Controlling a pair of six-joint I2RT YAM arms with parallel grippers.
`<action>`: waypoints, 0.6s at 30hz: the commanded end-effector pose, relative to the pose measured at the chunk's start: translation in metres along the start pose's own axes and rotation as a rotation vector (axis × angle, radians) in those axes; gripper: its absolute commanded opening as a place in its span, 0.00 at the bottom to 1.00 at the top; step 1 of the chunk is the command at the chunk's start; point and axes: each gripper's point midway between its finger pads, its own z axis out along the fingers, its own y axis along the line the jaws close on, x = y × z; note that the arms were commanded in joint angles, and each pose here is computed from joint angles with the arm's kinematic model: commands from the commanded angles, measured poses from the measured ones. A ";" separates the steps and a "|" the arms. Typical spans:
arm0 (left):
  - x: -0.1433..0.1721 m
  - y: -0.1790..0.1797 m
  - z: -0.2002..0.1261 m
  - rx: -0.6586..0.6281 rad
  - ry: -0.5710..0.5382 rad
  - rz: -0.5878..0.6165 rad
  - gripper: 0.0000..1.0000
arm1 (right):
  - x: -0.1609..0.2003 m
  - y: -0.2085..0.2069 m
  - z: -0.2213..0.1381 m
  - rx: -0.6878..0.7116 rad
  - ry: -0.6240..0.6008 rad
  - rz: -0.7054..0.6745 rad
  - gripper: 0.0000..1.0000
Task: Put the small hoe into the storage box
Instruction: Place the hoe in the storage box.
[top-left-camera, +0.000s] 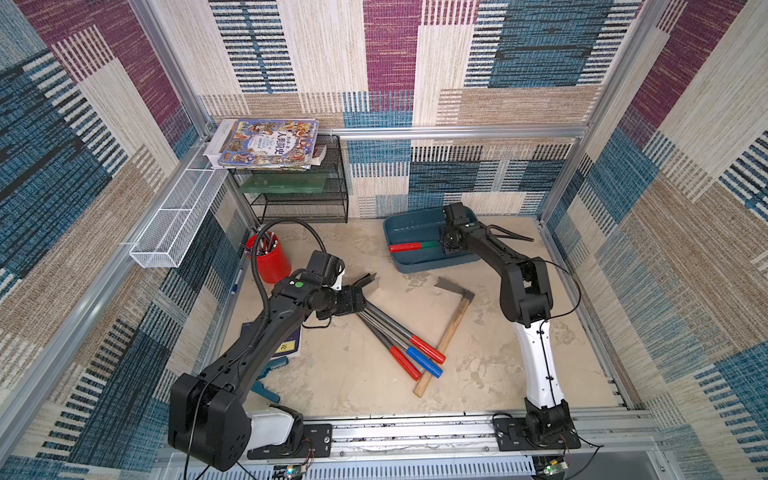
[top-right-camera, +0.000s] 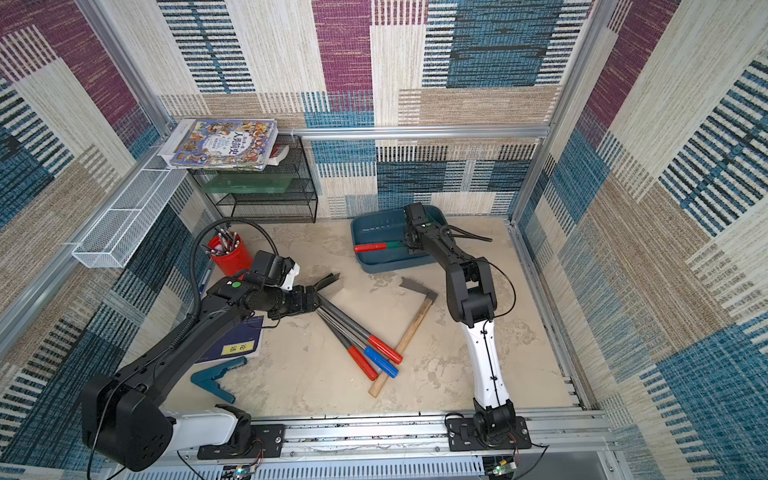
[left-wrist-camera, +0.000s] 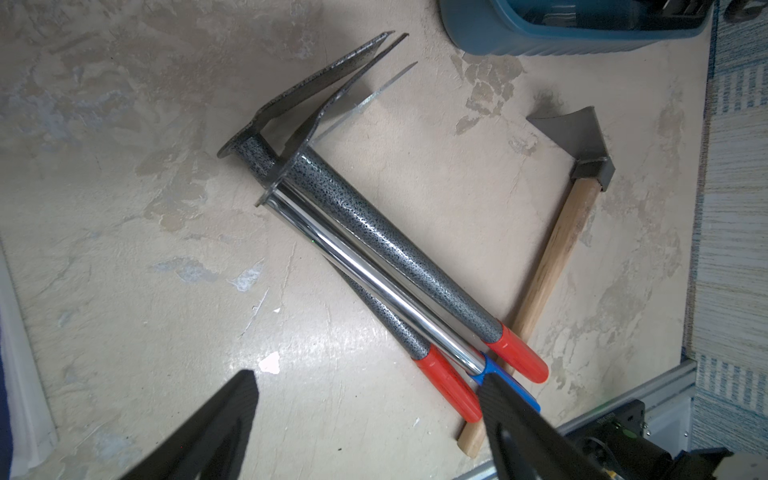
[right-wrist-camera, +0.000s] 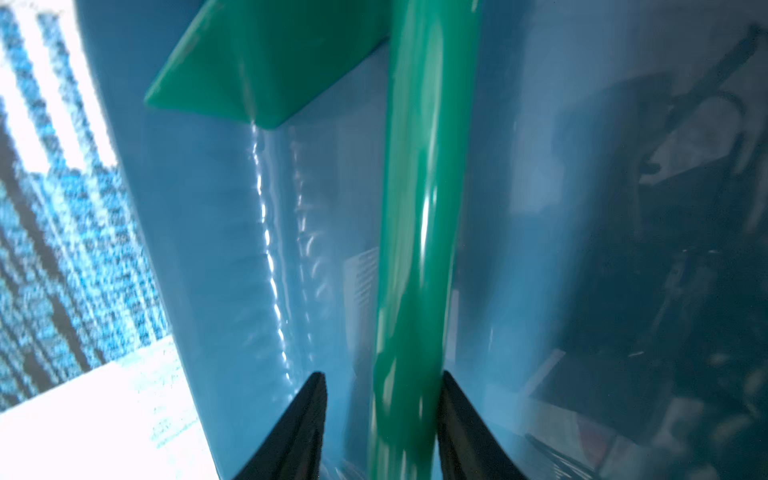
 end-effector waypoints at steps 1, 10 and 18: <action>-0.002 -0.001 0.000 0.001 -0.009 -0.004 0.87 | -0.005 0.010 -0.012 -0.038 -0.036 -0.024 0.51; -0.003 0.000 0.001 -0.003 -0.007 -0.006 0.88 | -0.001 0.009 -0.030 -0.054 -0.031 -0.077 0.53; -0.005 -0.001 0.005 -0.001 -0.006 -0.008 0.88 | -0.001 0.017 -0.055 -0.104 -0.049 -0.189 0.52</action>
